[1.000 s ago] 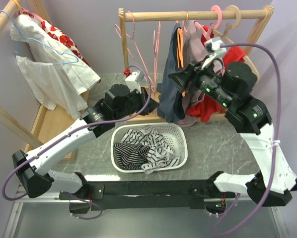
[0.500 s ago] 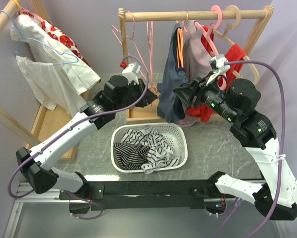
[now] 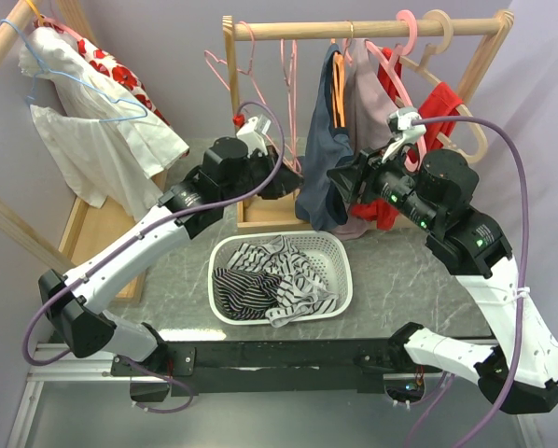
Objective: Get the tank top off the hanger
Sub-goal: Place the hanger at the clothesline.
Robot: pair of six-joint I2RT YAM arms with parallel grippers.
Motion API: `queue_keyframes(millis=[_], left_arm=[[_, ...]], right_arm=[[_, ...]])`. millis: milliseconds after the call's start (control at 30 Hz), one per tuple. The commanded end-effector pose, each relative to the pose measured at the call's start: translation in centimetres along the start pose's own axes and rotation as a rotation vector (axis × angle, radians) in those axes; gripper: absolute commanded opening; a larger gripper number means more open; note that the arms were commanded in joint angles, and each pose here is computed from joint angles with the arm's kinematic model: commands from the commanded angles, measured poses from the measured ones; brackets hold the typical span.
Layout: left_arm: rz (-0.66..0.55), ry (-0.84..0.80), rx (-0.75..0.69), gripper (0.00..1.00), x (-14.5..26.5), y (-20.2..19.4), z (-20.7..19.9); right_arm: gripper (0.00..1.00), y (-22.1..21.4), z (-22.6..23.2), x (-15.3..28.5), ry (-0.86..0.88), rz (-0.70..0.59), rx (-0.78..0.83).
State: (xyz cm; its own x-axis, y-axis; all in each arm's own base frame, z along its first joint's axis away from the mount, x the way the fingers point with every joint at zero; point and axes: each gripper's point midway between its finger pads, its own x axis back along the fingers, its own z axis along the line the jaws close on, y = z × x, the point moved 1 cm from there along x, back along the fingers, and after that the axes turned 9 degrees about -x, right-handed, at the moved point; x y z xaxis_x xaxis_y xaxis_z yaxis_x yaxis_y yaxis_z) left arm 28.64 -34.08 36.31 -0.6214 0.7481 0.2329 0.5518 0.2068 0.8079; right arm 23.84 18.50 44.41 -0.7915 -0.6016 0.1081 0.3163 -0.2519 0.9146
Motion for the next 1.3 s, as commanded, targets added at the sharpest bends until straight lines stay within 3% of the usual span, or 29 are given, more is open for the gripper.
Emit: queue_keyframes(millis=[0, 233, 500, 767, 1267], left_arm=[[-0.024, -0.097, 0.005, 0.01, 0.9, 0.3, -2.8], [-0.035, -0.109, 0.018, 0.01, 0.6, -0.8, -5.2], [-0.151, 0.035, 0.106, 0.01, -0.3, 1.7, -3.5], [-0.086, 0.107, 0.153, 0.01, -4.0, 2.2, -3.9], [-0.159, 0.145, 0.150, 0.01, -3.7, 5.4, -4.4]], right_arm=[[0.56, 1.4, -1.4, 0.3, -0.071, -0.066, 0.027], [0.55, 2.1, -2.4, 0.6, -0.114, -0.096, 0.024], [0.55, 1.8, -2.8, 0.7, -0.121, -0.090, 0.012], [0.55, 1.5, -3.2, 1.0, -0.130, -0.092, 0.006], [0.55, 1.1, -3.4, 1.1, -0.121, -0.089, 0.003]])
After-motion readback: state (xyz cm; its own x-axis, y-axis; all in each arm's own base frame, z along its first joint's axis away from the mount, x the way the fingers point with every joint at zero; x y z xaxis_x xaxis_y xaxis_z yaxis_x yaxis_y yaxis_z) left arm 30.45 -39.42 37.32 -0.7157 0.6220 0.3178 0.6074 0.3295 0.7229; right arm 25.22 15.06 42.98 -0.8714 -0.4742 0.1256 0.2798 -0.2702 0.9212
